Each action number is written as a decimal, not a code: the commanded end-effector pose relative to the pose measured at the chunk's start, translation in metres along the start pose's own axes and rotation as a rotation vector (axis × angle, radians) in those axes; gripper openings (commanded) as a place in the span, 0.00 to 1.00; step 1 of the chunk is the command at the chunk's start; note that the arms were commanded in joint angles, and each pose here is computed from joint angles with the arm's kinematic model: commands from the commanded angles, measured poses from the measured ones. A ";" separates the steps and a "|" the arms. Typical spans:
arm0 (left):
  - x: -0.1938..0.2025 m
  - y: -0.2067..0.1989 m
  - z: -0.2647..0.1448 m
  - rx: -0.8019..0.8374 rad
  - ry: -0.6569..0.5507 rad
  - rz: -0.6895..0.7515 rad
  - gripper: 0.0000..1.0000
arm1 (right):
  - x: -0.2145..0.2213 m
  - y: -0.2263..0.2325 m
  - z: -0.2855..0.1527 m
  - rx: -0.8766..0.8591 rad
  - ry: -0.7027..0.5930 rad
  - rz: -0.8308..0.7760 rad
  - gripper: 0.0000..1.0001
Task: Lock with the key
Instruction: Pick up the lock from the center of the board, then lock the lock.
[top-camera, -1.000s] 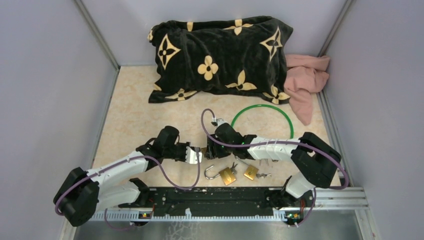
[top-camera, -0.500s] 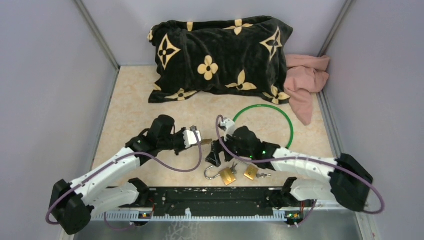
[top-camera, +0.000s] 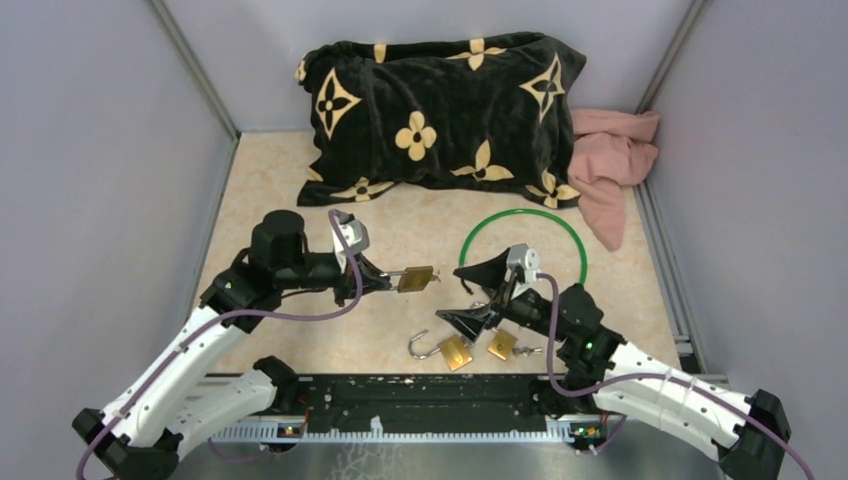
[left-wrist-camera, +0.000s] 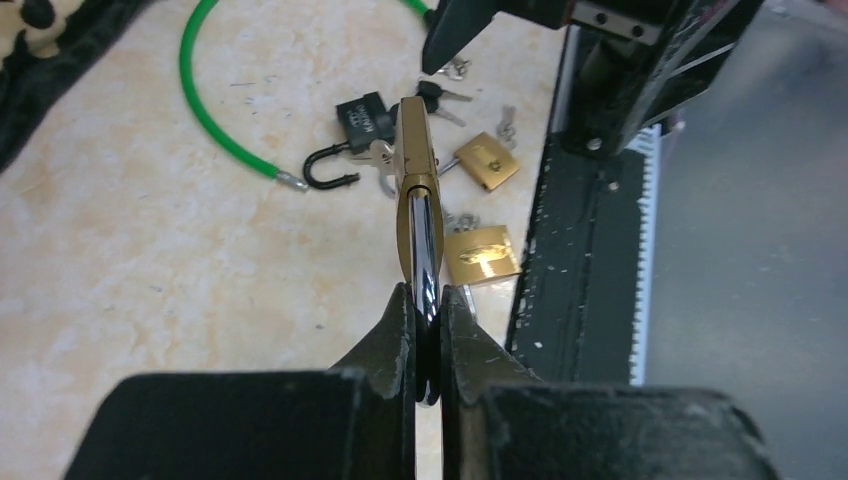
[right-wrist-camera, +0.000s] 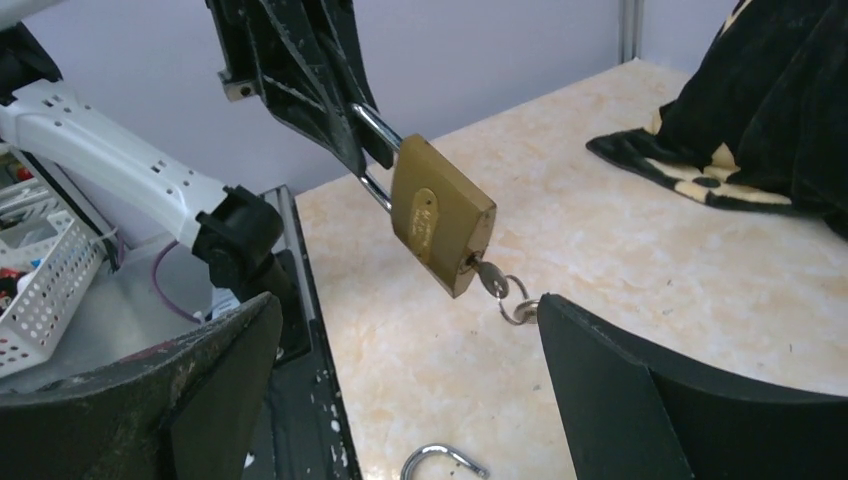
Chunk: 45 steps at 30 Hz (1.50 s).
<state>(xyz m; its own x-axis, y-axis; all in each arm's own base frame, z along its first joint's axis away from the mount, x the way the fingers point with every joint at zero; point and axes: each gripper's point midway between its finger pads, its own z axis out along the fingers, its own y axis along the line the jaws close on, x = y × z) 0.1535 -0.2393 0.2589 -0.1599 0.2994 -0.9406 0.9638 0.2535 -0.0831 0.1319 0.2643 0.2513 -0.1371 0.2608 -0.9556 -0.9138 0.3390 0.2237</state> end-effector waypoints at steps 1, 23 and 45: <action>-0.057 -0.032 -0.021 0.131 -0.184 -0.051 0.00 | -0.040 0.016 0.019 -0.075 -0.025 -0.053 0.99; -0.074 -0.045 -0.049 0.157 -0.355 -0.050 0.00 | -0.054 0.058 0.079 -0.418 0.033 0.058 0.83; -0.054 -0.044 -0.039 0.179 -0.330 -0.108 0.00 | -0.069 0.061 0.088 -0.381 -0.016 0.128 0.00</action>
<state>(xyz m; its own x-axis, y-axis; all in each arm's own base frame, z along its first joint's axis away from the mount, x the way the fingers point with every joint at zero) 0.1130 -0.2297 0.3175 -0.2734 -0.0068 -0.9619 0.9551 0.1165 -0.2723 0.1123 0.3510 0.3023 -0.3073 0.1622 -0.9377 -0.9508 -0.0935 0.2954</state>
